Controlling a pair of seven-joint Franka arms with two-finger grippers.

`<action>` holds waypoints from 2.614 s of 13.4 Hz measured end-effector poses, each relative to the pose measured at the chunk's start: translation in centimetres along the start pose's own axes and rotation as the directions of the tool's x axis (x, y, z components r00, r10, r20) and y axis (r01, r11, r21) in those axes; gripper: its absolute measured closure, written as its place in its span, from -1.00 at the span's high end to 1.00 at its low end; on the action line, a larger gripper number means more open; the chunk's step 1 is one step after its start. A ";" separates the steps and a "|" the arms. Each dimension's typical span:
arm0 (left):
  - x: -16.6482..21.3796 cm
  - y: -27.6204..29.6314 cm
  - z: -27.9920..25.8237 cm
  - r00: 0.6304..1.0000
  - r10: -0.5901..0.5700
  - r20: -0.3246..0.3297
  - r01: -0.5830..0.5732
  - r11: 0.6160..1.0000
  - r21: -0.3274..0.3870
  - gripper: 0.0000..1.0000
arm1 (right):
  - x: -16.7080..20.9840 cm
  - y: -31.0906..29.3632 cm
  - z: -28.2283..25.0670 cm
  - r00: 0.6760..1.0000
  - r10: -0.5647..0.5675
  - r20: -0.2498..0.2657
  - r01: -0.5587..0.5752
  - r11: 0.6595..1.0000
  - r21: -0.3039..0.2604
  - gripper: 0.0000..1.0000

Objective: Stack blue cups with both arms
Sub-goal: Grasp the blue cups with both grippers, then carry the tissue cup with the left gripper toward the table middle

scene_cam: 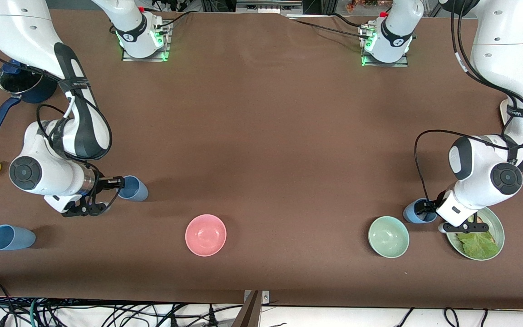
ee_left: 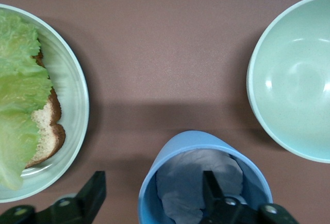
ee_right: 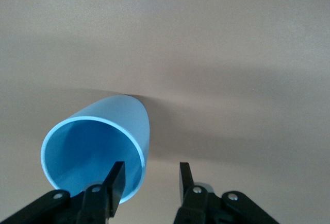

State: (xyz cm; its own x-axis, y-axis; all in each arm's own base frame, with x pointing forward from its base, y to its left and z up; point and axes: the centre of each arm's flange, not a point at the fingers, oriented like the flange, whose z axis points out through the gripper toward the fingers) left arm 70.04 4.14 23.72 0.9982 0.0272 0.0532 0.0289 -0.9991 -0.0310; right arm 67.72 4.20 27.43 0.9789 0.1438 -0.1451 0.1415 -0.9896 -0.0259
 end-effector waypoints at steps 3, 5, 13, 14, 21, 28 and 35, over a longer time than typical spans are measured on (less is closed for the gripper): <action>0.0 0.0 0.0 1.000 -0.001 0.000 0.001 1.000 0.000 -0.11 | 0.0 -0.4 0.2 1.000 -0.005 0.000 0.005 1.000 0.003 -0.04; 0.0 -0.2 0.0 1.000 -0.002 0.000 0.002 1.000 0.000 -0.29 | 0.0 -0.7 0.5 1.000 -0.010 -0.006 0.010 1.000 0.004 -0.15; 0.1 0.0 -0.2 1.000 -0.003 -0.004 0.003 1.000 -0.004 -0.89 | -0.1 -0.7 1.1 1.000 -0.010 -0.016 0.010 1.000 0.004 -0.67; 0.2 0.2 -0.4 1.000 0.000 -0.008 0.000 1.000 -0.007 -0.89 | -0.1 -0.7 1.2 1.000 -0.010 -0.017 0.010 1.000 0.004 -0.71; 0.1 3.2 -5.0 1.000 0.012 0.025 -0.010 0.998 -0.067 -0.89 | -0.1 -0.8 1.1 1.000 -0.010 -0.020 0.010 1.000 0.005 -0.87; -1.6 5.0 -2.8 0.994 0.010 0.111 0.002 0.993 -0.114 -0.89 | -0.1 -0.9 1.1 1.000 -0.010 -0.022 0.010 1.000 0.006 -0.90; -3.2 17.4 -5.4 0.978 -0.120 0.171 0.152 0.970 -0.187 -0.89 | -0.1 -0.9 1.1 1.000 -0.011 -0.023 0.011 1.000 0.006 -0.90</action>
State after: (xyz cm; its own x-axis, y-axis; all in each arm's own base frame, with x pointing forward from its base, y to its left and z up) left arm 67.06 -13.52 28.40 0.9816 0.1522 -0.1151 0.1700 -0.9715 0.1650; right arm 67.36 5.09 26.39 0.9804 0.1544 -0.1220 0.1514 -0.9879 -0.0335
